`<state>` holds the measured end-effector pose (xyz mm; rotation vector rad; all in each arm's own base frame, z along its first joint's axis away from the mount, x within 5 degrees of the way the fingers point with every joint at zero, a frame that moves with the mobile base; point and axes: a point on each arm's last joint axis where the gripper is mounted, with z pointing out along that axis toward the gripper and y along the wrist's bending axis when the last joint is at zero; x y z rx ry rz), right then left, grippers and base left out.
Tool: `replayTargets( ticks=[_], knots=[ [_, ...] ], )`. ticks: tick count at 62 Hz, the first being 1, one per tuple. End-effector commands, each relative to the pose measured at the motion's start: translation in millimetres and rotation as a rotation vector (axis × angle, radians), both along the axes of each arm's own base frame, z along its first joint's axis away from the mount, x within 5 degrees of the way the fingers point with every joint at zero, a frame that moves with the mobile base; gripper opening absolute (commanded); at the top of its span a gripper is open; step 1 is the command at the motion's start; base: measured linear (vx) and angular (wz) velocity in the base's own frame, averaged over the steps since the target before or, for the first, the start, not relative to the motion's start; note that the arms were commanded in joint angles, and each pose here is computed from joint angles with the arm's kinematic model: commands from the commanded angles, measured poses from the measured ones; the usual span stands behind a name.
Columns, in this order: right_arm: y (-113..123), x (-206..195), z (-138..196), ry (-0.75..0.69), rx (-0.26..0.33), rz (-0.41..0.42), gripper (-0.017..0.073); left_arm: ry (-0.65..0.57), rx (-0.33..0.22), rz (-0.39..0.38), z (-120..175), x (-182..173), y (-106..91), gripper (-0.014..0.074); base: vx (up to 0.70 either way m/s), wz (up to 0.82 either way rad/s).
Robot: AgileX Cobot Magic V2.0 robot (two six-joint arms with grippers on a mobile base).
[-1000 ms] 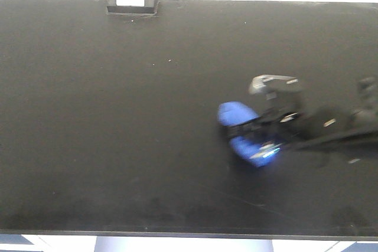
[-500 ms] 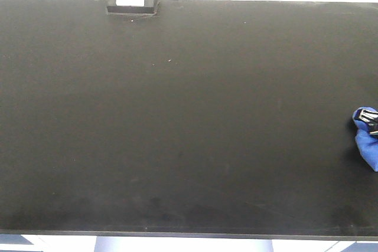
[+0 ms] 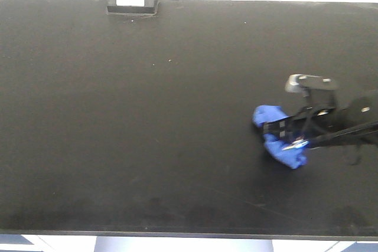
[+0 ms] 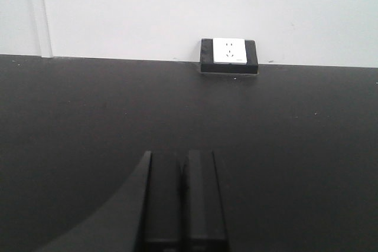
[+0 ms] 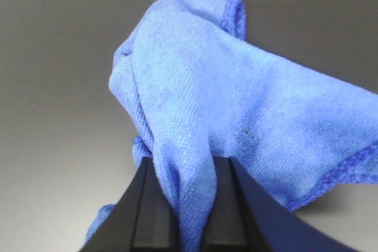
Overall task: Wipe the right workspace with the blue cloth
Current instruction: 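Press the cloth on the counter and wipe it away from the robot's side, then open the right gripper, release the cloth, and lift away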
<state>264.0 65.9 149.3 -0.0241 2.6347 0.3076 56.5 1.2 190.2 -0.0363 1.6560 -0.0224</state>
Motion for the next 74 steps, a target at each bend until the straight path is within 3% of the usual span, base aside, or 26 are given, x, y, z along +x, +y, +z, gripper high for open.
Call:
replayTargets(
  ticks=[1, 13, 23, 34, 43, 57, 74],
  knots=[
    [15.5, 4.4, 18.1, -0.095, 0.017, 0.031, 0.0022, -0.063, -0.008, -0.007, -2.6, 0.3, -0.8, -0.0006, 0.00, 0.00],
    [30.1, 0.4, 18.7, -0.109, 0.014, 0.087, 0.0103, -0.063, -0.008, -0.007, -2.6, 0.3, -0.8, -0.0006, 0.00, 0.00],
    [29.1, 1.7, 24.4, -0.152, 0.007, 0.085, 0.0258, -0.063, -0.008, -0.007, -2.6, 0.3, -0.8, -0.0006, 0.00, 0.00],
    [25.3, 1.3, 50.7, -0.291, 0.009, 0.065, 0.0455, -0.063, -0.008, -0.007, -2.6, 0.3, -0.8, -0.0006, 0.00, 0.00],
    [23.3, -12.4, 81.7, -0.368, 0.052, 0.081, 0.0549, -0.063, -0.008, -0.007, -2.6, 0.3, -0.8, -0.0006, 0.00, 0.00],
    [19.4, -60.5, 134.3, -0.436, 0.148, 0.184, 0.0554, -0.063, -0.008, -0.007, -2.6, 0.3, -0.8, -0.0006, 0.00, 0.00],
    [9.7, -116.5, 175.2, -0.551, 0.215, 0.276, 0.0544, -0.063, -0.008, -0.007, -2.6, 0.3, -0.8, -0.0006, 0.00, 0.00]
  ],
)
